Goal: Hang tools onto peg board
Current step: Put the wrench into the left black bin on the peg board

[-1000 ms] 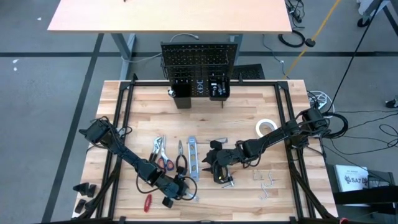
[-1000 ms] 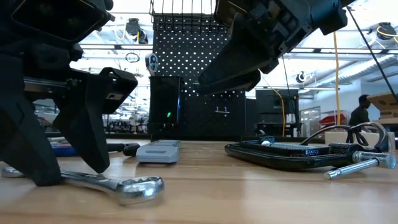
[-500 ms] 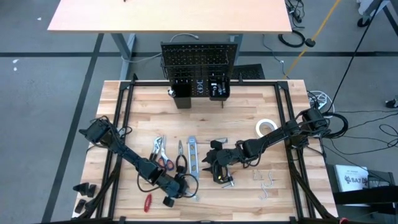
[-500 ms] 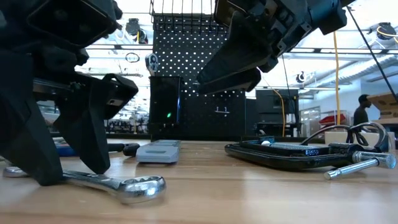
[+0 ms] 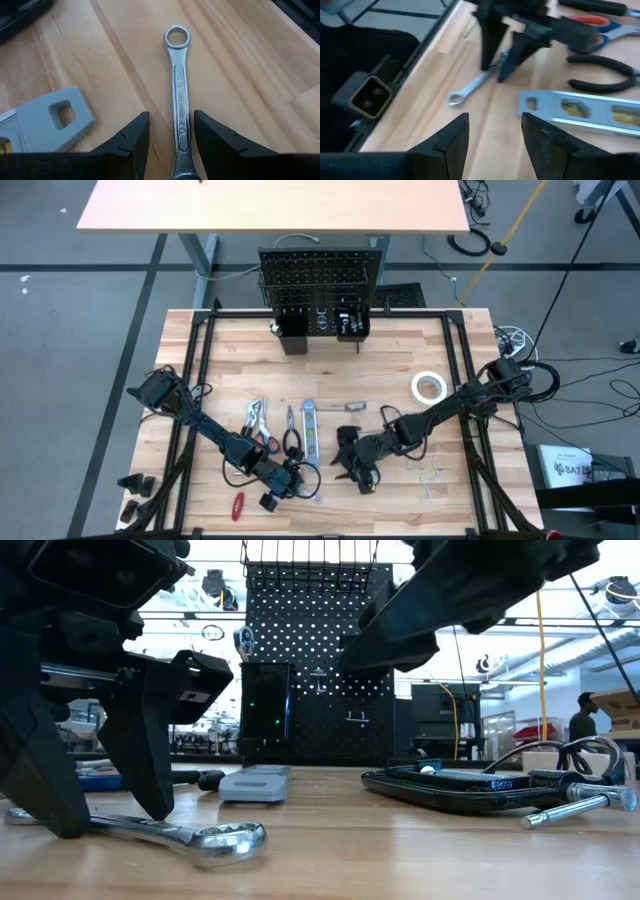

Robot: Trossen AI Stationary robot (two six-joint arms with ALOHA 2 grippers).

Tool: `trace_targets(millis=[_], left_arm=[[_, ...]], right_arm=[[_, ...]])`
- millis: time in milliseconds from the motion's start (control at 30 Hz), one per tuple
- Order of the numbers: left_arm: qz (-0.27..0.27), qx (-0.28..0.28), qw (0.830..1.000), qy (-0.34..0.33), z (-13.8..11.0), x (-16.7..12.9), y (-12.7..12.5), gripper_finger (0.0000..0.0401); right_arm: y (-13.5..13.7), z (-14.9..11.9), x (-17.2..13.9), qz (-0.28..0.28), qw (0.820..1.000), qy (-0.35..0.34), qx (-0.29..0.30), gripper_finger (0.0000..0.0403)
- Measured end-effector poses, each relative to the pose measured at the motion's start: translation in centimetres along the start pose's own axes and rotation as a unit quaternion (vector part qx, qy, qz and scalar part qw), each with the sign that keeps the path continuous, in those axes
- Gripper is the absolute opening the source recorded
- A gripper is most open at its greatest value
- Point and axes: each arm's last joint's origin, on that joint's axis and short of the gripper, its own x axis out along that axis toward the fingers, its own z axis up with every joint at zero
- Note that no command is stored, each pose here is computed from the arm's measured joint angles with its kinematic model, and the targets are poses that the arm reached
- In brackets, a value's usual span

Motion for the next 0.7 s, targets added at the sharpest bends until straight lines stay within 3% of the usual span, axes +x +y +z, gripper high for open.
trace_targets(millis=[200, 467, 700], left_arm=[[-0.003, -0.003, 1.000, 0.001, 0.0, 0.0, 0.3, 0.0129], [0.013, -0.003, 1.000, 0.004, -0.1, 0.0, 0.4, 0.0018], [0.028, -0.013, 0.999, -0.027, 0.4, 0.1, 1.3, 0.0008]], right_arm=[[0.3, -0.2, 0.2, -0.019, 1.000, -0.002, 0.008, 0.0173], [0.3, -0.1, 0.2, -0.026, 1.000, -0.008, 0.014, 0.0173], [0.8, -0.5, 0.6, -0.015, 0.999, -0.005, 0.037, 0.0173]])
